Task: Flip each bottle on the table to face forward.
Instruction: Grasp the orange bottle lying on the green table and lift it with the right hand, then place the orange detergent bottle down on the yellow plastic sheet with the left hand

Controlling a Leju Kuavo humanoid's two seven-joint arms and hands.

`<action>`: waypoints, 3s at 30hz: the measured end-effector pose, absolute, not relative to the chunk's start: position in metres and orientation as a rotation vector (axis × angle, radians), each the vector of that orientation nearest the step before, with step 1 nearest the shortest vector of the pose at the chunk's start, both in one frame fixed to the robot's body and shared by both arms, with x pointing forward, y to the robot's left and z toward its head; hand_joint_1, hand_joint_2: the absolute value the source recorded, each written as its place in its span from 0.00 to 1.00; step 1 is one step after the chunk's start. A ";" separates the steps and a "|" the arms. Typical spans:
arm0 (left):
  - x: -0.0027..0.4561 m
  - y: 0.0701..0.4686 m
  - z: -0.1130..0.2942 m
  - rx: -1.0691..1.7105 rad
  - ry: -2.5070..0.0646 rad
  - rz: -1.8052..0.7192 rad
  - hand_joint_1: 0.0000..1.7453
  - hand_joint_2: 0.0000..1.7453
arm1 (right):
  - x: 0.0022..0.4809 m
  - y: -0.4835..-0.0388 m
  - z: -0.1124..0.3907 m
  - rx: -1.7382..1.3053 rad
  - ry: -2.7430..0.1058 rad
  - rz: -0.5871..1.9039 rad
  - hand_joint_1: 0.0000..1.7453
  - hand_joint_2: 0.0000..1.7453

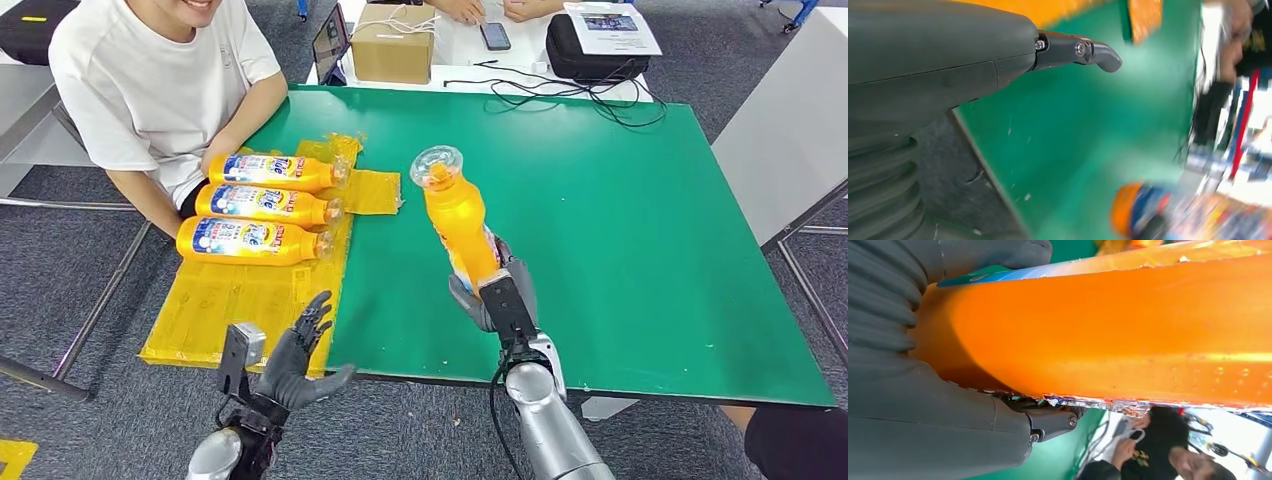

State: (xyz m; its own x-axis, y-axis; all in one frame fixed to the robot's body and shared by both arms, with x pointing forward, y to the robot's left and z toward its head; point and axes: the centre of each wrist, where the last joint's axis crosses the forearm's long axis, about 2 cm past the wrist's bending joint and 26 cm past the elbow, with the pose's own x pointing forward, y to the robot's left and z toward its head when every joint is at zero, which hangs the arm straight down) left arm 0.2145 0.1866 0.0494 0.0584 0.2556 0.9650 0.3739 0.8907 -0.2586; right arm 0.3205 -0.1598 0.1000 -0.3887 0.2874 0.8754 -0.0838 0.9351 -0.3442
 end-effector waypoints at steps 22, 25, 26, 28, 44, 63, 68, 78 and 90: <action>0.213 0.147 0.083 -0.558 -1.684 -0.112 0.00 1.00 | 0.266 -0.057 0.101 0.107 -1.954 0.762 1.00 1.00; 0.215 0.144 0.087 -0.584 -1.685 -0.075 0.00 1.00 | 0.261 -0.050 0.098 0.128 -1.951 0.790 1.00 1.00; 0.215 0.144 0.088 -0.590 -1.686 -0.068 0.00 1.00 | 0.260 -0.049 0.097 0.134 -1.949 0.798 1.00 1.00; 0.217 0.143 0.090 -0.597 -1.691 -0.063 0.00 1.00 | 0.258 -0.046 0.096 0.145 -1.944 0.814 1.00 1.00; 0.225 0.143 0.094 -0.581 -1.696 -0.046 1.00 1.00 | 0.253 -0.040 0.089 0.178 -1.916 0.868 1.00 1.00; 0.233 0.144 0.091 -0.528 -1.669 -0.042 1.00 1.00 | 0.253 -0.039 0.086 0.147 -1.914 0.888 0.00 0.25; 0.240 0.142 0.094 -0.542 -1.661 0.007 1.00 1.00 | 0.252 -0.037 0.087 0.109 -1.959 0.877 0.00 0.00; 0.284 0.165 0.100 -0.271 -1.728 -0.141 1.00 1.00 | 0.250 -0.041 0.085 0.039 -2.057 0.847 0.00 0.00; 0.342 0.227 0.098 0.018 -1.707 -0.211 1.00 1.00 | 0.260 -0.061 0.076 0.038 -2.056 0.763 0.00 0.00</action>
State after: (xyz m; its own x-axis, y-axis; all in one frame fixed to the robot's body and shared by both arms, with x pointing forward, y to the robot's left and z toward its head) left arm 0.3417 0.2272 0.0978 -0.1484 -0.1328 0.9800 0.1094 0.9826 0.1497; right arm 0.2598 -0.0605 0.0763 -0.5828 0.2567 0.7710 -0.3085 0.8079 -0.5021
